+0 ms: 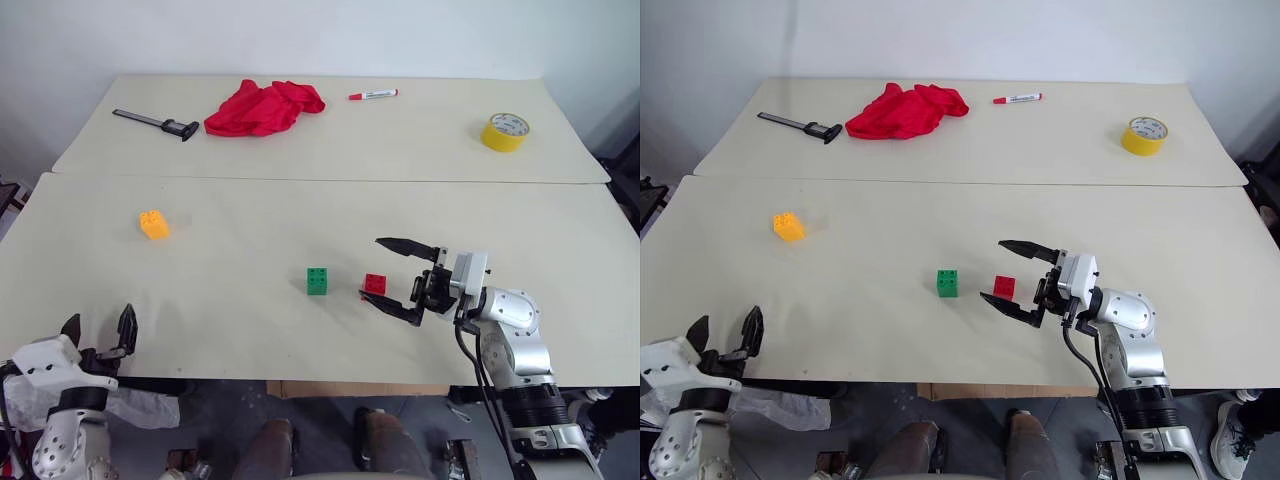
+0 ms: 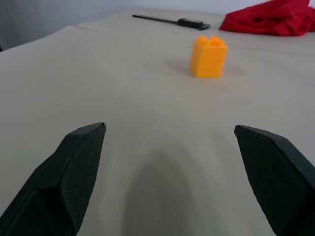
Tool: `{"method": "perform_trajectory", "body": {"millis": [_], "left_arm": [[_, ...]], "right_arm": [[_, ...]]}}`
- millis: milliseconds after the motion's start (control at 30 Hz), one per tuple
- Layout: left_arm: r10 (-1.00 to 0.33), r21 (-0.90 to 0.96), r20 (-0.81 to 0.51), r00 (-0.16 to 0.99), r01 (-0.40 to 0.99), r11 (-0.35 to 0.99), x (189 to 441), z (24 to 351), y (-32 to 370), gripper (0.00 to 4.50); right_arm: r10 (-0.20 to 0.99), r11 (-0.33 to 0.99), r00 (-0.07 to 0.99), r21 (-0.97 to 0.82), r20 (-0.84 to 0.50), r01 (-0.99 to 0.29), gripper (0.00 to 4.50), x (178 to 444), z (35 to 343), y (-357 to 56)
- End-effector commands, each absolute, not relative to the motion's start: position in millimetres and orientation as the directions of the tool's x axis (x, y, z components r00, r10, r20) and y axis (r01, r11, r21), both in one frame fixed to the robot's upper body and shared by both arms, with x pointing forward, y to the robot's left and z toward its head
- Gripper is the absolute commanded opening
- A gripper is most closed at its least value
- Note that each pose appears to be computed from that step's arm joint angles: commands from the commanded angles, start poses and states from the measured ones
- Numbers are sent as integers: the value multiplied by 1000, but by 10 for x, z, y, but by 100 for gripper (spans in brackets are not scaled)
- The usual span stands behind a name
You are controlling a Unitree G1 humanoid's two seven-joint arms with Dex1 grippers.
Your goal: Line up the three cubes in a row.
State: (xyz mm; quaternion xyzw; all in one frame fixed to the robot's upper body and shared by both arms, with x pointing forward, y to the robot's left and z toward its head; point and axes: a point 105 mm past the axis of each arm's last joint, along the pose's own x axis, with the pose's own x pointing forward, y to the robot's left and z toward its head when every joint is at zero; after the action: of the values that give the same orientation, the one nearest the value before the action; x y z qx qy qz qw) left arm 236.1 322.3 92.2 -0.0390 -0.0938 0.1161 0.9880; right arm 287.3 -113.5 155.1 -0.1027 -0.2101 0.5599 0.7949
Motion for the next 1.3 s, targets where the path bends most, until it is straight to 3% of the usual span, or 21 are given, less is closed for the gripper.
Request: {"method": "perform_trajectory", "body": {"millis": [33, 100, 233, 400, 500, 600, 867, 967, 1033, 1100, 1133, 1167, 1233, 1300], "left_arm": [[249, -77, 238, 939, -237, 968, 2672, 1246, 3208, 444], [277, -111, 190, 942, -259, 959, 3022, 1285, 3218, 444], [285, -122, 150, 947, -269, 955, 3477, 1395, 3152, 444], [221, -58, 65, 973, -217, 974, 3796, 1289, 3051, 444], [261, -17, 26, 965, -260, 965, 3830, 1239, 3139, 444], [279, -19, 35, 960, -279, 960, 3800, 1240, 3166, 387], [228, -1, 70, 971, -229, 974, 3740, 1272, 3116, 147], [56, 40, 157, 986, -63, 997, 3654, 1510, 3088, 148], [-140, 137, 188, 972, 115, 984, 3582, 1667, 3003, 148], [-445, 198, 187, 876, 410, 890, 3416, 1832, 2832, 148], [-658, 294, 95, 747, 610, 736, 3257, 1846, 2658, 148], [-788, 382, -42, 614, 739, 555, 3144, 1795, 2545, 148], [-871, 403, -229, 435, 857, 322, 3039, 1663, 2457, 148], [-905, 393, -291, 311, 901, 183, 3050, 1537, 2332, 148]], "right_arm": [[932, 356, 278, -435, 234, -827, 450, 2854, 1651, -1182], [934, 351, 278, -432, 224, -831, 450, 2852, 1634, -1180], [935, 348, 277, -427, 221, -835, 450, 2837, 1619, -1150], [938, 338, 268, -408, 221, -848, 450, 2778, 1599, -1095], [935, 346, 276, -408, 221, -845, 450, 2769, 1614, -1108], [931, 360, 292, -409, 221, -838, 450, 2777, 1610, -1137], [925, 373, 305, -396, 226, -839, 450, 2754, 1569, -1136], [923, 379, 313, -395, 223, -837, 450, 2736, 1574, -1165], [921, 385, 321, -394, 220, -835, 450, 2725, 1583, -1202], [924, 381, 328, -393, 198, -837, 450, 2702, 1567, -1261], [923, 383, 339, -392, 181, -836, 450, 2695, 1552, -1317], [921, 389, 352, -388, 164, -836, 450, 2689, 1537, -1379], [919, 393, 366, -385, 144, -835, 450, 2681, 1522, -1446], [923, 384, 361, -384, 133, -840, 450, 2670, 1516, -1452]]}}
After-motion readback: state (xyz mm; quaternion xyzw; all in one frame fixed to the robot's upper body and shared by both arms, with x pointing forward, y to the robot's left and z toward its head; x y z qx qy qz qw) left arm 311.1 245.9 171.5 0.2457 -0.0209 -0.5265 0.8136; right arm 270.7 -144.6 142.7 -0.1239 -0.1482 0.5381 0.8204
